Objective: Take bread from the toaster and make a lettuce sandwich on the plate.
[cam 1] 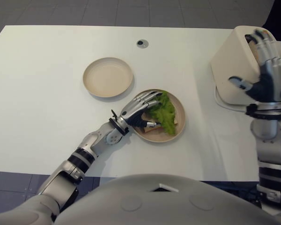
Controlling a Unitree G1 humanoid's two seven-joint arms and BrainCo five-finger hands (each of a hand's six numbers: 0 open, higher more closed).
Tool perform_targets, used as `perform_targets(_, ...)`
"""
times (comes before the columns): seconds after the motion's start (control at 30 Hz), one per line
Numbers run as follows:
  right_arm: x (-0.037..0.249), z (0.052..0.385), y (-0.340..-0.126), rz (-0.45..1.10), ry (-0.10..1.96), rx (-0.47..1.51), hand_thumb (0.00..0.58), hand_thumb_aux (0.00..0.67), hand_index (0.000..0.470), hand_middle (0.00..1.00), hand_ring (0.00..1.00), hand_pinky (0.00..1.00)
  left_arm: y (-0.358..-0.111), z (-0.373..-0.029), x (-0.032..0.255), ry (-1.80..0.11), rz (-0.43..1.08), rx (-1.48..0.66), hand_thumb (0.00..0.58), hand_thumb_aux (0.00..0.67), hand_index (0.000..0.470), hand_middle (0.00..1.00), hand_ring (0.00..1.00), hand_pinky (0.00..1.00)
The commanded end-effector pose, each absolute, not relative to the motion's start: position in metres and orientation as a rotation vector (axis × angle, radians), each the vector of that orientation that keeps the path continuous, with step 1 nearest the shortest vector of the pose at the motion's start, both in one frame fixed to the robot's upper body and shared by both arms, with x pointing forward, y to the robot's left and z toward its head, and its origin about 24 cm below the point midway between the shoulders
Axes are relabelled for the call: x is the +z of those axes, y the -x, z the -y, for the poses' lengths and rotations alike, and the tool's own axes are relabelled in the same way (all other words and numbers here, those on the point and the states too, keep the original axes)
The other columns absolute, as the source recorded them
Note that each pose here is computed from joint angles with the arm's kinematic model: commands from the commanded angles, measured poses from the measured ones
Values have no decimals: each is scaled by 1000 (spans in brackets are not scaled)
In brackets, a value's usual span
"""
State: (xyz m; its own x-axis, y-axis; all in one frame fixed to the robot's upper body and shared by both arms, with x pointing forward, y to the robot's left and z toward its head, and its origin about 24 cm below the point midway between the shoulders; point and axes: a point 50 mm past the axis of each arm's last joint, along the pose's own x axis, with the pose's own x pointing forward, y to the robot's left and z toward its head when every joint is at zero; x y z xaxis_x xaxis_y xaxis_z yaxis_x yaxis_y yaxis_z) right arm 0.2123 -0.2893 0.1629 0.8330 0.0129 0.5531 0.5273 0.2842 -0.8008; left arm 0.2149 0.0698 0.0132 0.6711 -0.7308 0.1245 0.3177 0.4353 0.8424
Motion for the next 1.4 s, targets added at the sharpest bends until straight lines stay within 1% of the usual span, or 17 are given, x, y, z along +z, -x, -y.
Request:
perform_targets(0.03,170,356,-219,238,1420,-520,0,0,0,0,0,0,-215,-74,21,-961,551,-682,0,0,0,0,0,0)
perform_targets(0.13,154,381,-223,73,1422,-524,0,0,0,0,0,0,-223,-84,29,-996,563,-611,0,0,0,0,0,0)
perform_targets(0.2,142,383,-230,14,1409,-479,0,0,0,0,0,0,-225,-88,31,-1002,561,-578,0,0,0,0,0,0)
perform_targets(0.37,127,374,-248,-10,1385,-374,0,0,0,0,0,0,-225,-92,33,-989,554,-528,0,0,0,0,0,0)
perform_targets(0.43,127,372,-254,-5,1377,-360,164,102,72,0,0,0,-226,-95,32,-977,541,-508,0,0,0,0,0,0)
perform_targets(0.47,127,371,-256,-2,1372,-354,325,226,159,0,0,0,-226,-96,30,-970,528,-499,0,0,0,0,0,0)
perform_targets(0.5,127,370,-257,-1,1370,-349,456,360,253,0,0,0,-227,-97,26,-970,514,-494,0,0,0,0,0,0)
perform_targets(0.53,127,370,-258,1,1369,-345,560,547,383,24,24,24,-227,-98,24,-966,502,-488,0,0,0,0,0,0)
perform_targets(0.57,128,370,-259,7,1373,-342,580,670,470,706,706,706,-227,-99,22,-962,492,-484,0,0,0,0,0,0)
perform_targets(0.6,130,369,-258,23,1377,-338,580,670,470,1000,1000,1000,-227,-99,20,-956,485,-482,0,0,0,0,0,0)
perform_targets(0.77,155,357,-252,223,1402,-412,580,670,470,1000,1000,1000,-229,-104,20,-937,472,-455,0,0,0,0,0,0)
perform_targets(0.93,195,325,-237,681,1364,-676,580,670,470,1000,1000,1000,-238,-123,27,-894,478,-272,0,0,0,0,0,0)
perform_targets(1.0,209,303,-225,894,1226,-689,580,670,470,1000,1000,1000,-237,-133,33,-834,498,-174,0,0,0,0,0,0)
perform_targets(1.03,213,290,-220,955,1111,-621,580,670,470,1000,1000,1000,-236,-137,36,-794,515,-146,0,0,0,0,0,0)
perform_targets(1.13,197,244,-222,842,691,-187,580,670,470,1000,1000,1000,-235,-149,51,-659,589,-44,0,0,0,0,0,0)
perform_targets(1.27,140,209,-221,431,479,394,580,670,470,1000,1000,1000,-237,-159,66,-566,660,27,0,0,0,0,0,0)
perform_targets(1.4,98,204,-234,154,342,669,580,670,470,1000,1000,1000,-239,-159,67,-556,681,-26,0,0,0,0,0,0)
